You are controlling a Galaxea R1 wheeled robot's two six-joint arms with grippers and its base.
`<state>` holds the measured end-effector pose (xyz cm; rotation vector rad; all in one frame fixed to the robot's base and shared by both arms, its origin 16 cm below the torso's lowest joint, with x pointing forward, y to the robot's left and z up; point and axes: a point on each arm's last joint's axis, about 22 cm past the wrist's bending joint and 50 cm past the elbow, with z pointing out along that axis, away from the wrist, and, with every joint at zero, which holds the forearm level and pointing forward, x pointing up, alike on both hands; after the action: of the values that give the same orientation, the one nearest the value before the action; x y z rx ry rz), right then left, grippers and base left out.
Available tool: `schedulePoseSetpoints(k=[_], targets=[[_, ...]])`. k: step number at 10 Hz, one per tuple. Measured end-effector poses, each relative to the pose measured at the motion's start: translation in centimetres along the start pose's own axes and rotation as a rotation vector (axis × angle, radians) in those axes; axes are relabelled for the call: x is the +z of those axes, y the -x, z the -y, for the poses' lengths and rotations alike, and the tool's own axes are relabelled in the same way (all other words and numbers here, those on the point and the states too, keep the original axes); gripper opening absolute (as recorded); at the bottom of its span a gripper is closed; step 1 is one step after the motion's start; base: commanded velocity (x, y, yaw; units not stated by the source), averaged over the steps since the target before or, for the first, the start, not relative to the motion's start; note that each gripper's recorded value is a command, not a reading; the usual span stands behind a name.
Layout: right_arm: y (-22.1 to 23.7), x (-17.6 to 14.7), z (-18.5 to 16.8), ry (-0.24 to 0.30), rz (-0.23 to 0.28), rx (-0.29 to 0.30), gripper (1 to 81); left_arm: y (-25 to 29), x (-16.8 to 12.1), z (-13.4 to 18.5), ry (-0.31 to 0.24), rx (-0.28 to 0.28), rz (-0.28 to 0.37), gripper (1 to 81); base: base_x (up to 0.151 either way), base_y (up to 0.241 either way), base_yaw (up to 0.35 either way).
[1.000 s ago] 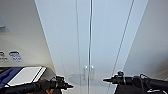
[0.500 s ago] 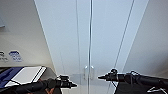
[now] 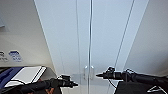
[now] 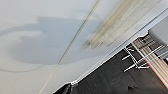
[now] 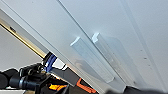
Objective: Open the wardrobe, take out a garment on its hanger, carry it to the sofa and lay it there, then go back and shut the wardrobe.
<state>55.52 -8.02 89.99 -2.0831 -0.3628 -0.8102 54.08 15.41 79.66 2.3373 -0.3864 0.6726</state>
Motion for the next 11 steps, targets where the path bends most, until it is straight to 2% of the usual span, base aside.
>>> schedulePoseSetpoints(k=[4, 6, 8, 11], targets=[[-3.3, 1.9, -2.8, 0.073, -0.037, 0.015, 81.1, -0.7, 0.7, 1.3, -0.033, -0.007, -0.003, 81.1, 0.000, 0.000, 0.000], [-3.7, 2.9, -4.0, 0.102, -0.041, 0.047, 81.1, -2.9, 0.7, 0.6, -0.028, 0.016, -0.023, 81.1, 0.000, 0.000, 0.000], [-4.6, 4.1, -3.5, 0.102, -0.040, 0.053, 81.1, -3.0, 1.0, 0.3, -0.023, 0.019, -0.023, 81.1, 0.000, 0.000, 0.000], [-5.8, 5.7, -0.9, 0.071, -0.029, 0.039, 81.1, -3.2, 1.9, -0.3, -0.017, 0.020, -0.020, 81.1, 0.000, 0.000, 0.000]])
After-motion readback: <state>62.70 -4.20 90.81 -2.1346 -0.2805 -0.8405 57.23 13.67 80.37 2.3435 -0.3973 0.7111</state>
